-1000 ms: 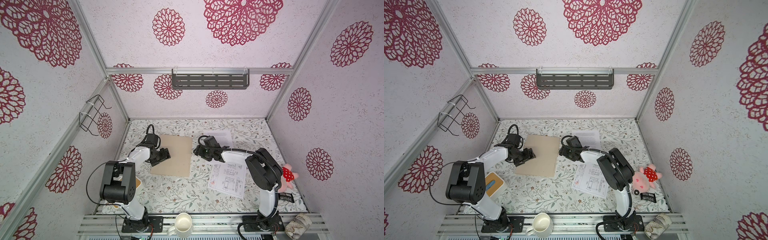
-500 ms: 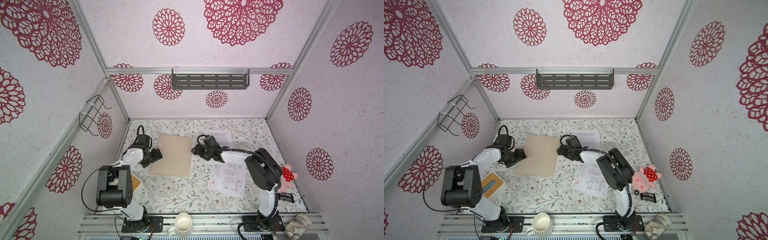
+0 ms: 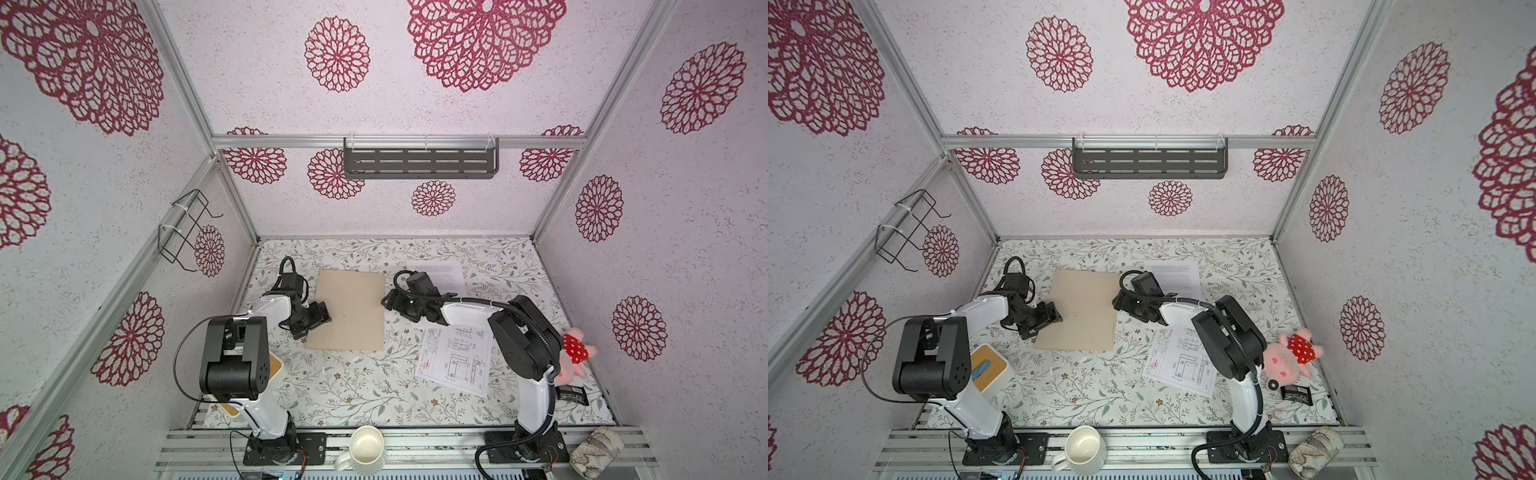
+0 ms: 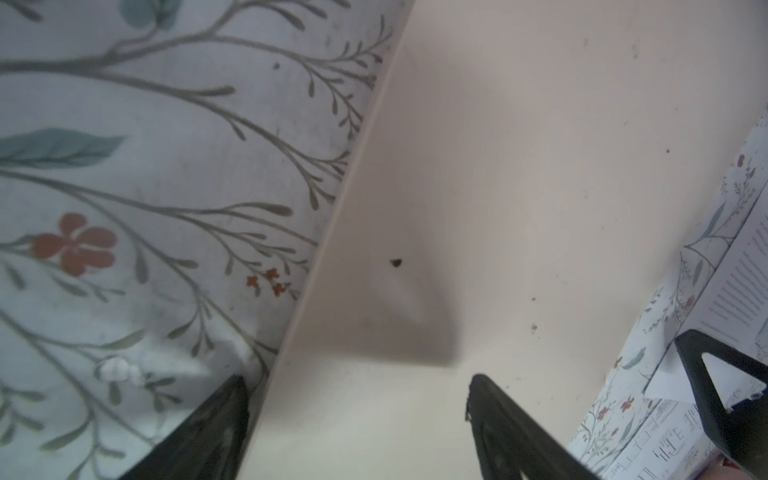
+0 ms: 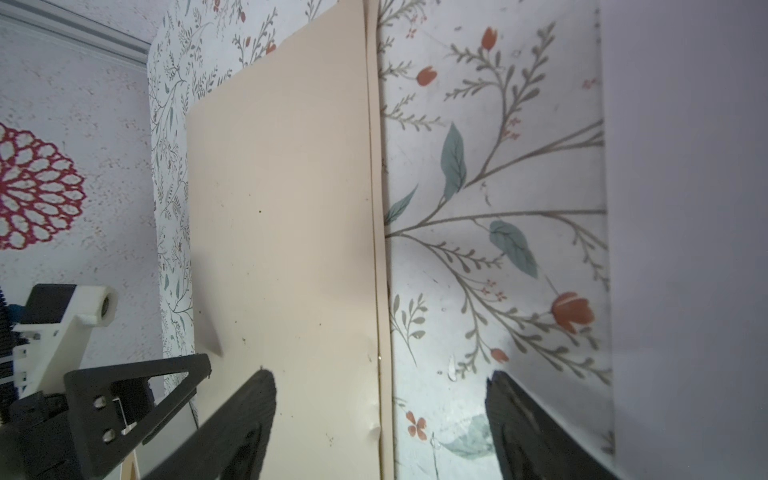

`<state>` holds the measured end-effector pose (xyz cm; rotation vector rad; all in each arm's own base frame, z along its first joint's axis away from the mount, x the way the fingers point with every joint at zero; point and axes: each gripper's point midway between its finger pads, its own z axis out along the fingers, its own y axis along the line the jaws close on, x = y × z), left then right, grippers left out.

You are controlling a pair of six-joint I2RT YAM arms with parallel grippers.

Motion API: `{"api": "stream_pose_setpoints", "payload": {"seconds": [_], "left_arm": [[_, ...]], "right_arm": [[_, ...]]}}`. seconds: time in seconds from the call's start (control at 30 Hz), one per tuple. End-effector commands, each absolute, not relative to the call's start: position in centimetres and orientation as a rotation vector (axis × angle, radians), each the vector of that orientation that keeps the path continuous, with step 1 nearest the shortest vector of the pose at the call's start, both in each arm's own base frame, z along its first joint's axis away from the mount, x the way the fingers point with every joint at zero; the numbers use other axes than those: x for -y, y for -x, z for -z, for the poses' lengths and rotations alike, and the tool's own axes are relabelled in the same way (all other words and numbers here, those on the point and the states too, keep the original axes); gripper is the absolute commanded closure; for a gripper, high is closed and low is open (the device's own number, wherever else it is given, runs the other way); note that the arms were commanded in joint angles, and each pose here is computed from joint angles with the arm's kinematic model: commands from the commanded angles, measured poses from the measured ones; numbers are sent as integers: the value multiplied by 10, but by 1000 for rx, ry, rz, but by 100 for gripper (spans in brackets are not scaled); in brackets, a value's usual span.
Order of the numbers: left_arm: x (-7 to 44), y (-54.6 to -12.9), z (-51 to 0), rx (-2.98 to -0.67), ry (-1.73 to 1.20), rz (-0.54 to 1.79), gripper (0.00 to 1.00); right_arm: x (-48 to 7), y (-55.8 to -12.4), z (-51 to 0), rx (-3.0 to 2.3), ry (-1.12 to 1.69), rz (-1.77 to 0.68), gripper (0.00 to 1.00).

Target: Put the files into the folder

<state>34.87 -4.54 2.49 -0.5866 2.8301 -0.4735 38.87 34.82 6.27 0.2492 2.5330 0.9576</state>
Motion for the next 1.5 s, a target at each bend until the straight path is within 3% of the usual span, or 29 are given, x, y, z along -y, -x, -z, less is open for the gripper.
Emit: {"api": "stream_pose_setpoints", "payload": {"seconds": [0.0,0.37,1.47], "left_arm": [[63,-363,-32,-2802,492,539,14],[102,-388,-39,-2787,352,563,15],[116,-416,-31,-2775,362,600,15]], "right_arm": [[-350,-396,-74,-2505,-262,-991,17],[-342,-393,-78,-2536,-217,-918,24],[-336,-361,-46,-2641,-221,-877,29]]}}
